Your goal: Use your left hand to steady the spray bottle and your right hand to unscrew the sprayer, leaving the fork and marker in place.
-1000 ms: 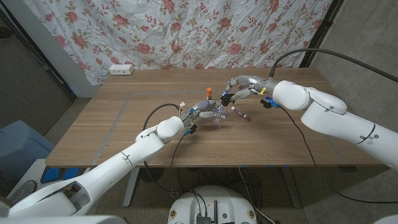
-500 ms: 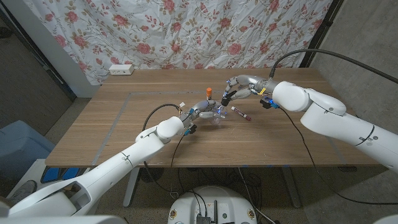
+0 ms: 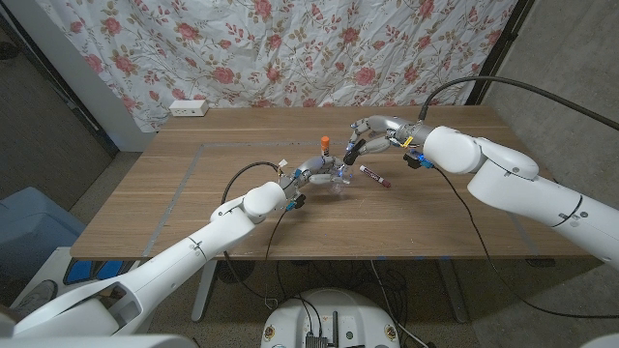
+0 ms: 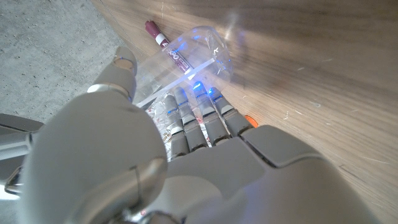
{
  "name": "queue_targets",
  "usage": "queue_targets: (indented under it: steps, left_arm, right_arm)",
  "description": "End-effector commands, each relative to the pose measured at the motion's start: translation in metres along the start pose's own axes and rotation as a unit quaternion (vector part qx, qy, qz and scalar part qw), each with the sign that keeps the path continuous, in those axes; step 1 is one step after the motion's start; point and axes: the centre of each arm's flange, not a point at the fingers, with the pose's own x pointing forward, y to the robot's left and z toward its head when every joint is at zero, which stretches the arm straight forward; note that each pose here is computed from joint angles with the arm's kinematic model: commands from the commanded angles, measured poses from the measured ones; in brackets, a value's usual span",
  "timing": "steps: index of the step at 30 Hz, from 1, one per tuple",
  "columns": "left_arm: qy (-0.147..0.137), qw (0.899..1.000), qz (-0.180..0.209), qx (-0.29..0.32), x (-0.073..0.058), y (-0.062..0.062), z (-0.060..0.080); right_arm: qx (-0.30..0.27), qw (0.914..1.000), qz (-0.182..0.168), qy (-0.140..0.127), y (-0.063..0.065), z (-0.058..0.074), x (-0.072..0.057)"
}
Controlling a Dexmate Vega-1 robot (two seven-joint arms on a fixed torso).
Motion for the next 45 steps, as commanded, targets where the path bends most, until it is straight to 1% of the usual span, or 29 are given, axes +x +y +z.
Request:
queue_targets:
  steps: [1, 7, 12, 19, 25, 29, 36, 45]
  left_arm:
    - [-0.003, 1.000, 0.011, -0.003, -0.003, 0.001, -0.002]
    - [-0.004, 1.000, 0.011, -0.005, -0.003, 0.000, -0.003]
    - [-0.008, 1.000, 0.014, -0.007, -0.002, 0.000, -0.004]
    - [-0.017, 0.999, 0.027, -0.009, -0.001, 0.000, -0.004]
    - [-0.021, 0.999, 0.038, -0.020, -0.001, -0.002, -0.006]
    - [-0.022, 0.998, 0.044, -0.026, -0.002, -0.004, -0.007]
    - [-0.026, 0.998, 0.051, -0.032, -0.001, -0.005, -0.007]
    - [-0.027, 0.998, 0.051, -0.034, 0.001, -0.006, -0.006]
  right_arm:
    - [0.001, 0.9999, -0.004, -0.014, -0.002, 0.004, -0.001]
    - [0.000, 0.9998, -0.002, -0.019, -0.003, 0.005, -0.002]
    - [-0.002, 0.9999, 0.001, -0.017, -0.004, 0.006, -0.003]
    - [-0.006, 0.9999, -0.008, -0.011, -0.015, 0.005, -0.010]
    - [-0.006, 0.9999, -0.015, 0.002, -0.023, 0.002, -0.017]
    - [-0.005, 0.9997, -0.020, 0.011, -0.027, 0.000, -0.022]
    - [0.000, 0.9995, -0.024, 0.021, -0.029, -0.003, -0.028]
    - [0.003, 0.9985, -0.040, 0.036, -0.028, -0.003, -0.035]
